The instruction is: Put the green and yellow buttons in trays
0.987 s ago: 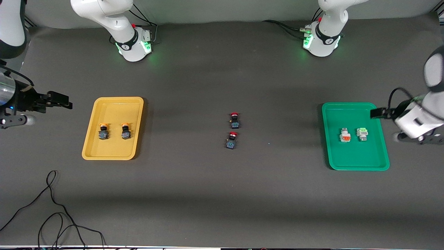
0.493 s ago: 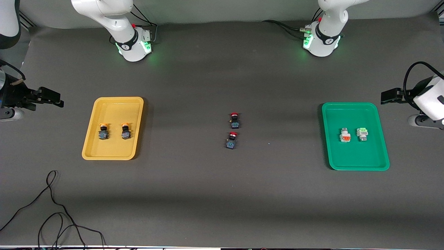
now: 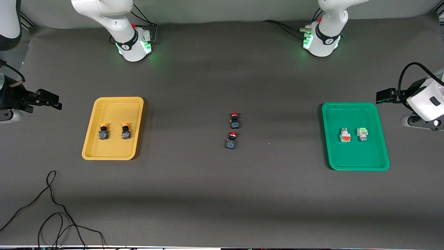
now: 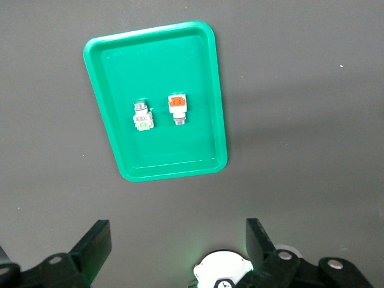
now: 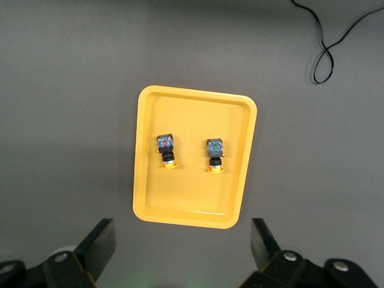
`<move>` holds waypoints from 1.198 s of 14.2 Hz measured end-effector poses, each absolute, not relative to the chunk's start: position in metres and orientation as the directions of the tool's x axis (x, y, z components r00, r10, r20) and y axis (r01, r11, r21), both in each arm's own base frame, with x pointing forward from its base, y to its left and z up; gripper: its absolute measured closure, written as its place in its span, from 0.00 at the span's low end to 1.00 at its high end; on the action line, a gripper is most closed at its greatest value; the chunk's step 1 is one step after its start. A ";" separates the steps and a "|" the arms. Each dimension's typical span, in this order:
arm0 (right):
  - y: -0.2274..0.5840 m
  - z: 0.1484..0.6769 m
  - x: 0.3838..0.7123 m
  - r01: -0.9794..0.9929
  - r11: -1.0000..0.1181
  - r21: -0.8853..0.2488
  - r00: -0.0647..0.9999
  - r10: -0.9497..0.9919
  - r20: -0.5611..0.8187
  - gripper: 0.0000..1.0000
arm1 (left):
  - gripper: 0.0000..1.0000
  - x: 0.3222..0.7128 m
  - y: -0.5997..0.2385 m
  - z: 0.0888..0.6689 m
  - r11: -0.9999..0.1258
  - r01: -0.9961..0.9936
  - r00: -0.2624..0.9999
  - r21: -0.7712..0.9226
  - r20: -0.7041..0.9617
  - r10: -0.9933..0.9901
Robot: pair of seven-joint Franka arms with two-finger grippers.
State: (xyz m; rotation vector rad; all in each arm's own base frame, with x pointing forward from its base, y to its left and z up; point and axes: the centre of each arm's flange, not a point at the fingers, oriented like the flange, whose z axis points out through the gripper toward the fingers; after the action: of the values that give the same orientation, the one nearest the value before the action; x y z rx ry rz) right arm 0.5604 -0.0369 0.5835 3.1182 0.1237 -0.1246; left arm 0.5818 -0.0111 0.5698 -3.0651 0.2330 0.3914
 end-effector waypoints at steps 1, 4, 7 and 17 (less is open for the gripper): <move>-0.036 0.584 0.560 0.080 -0.997 0.015 0.994 0.079 -0.080 0.00 | 0.00 0.582 -0.015 0.571 -0.987 -0.159 0.956 -0.024 -0.253 -0.148; -0.036 0.584 0.560 0.077 -0.997 0.016 0.994 0.076 -0.080 0.00 | 0.00 0.581 -0.029 0.574 -0.984 -0.171 0.954 -0.048 -0.256 -0.153; -0.037 0.584 0.560 0.073 -0.997 0.016 0.994 0.071 -0.080 0.00 | 0.00 0.578 -0.035 0.581 -0.984 -0.168 0.964 -0.058 -0.217 -0.152; -0.040 0.585 0.560 0.051 -0.999 0.017 0.996 0.049 -0.079 0.00 | 0.00 0.552 -0.036 0.564 -0.982 -0.174 0.971 -0.066 -0.175 -0.161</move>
State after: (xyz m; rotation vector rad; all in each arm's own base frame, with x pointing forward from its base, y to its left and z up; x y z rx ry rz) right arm 0.5599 -0.0398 0.5847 3.1189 0.0781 -0.1221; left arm 0.5522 -0.0364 0.5639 -3.0385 0.2584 0.2597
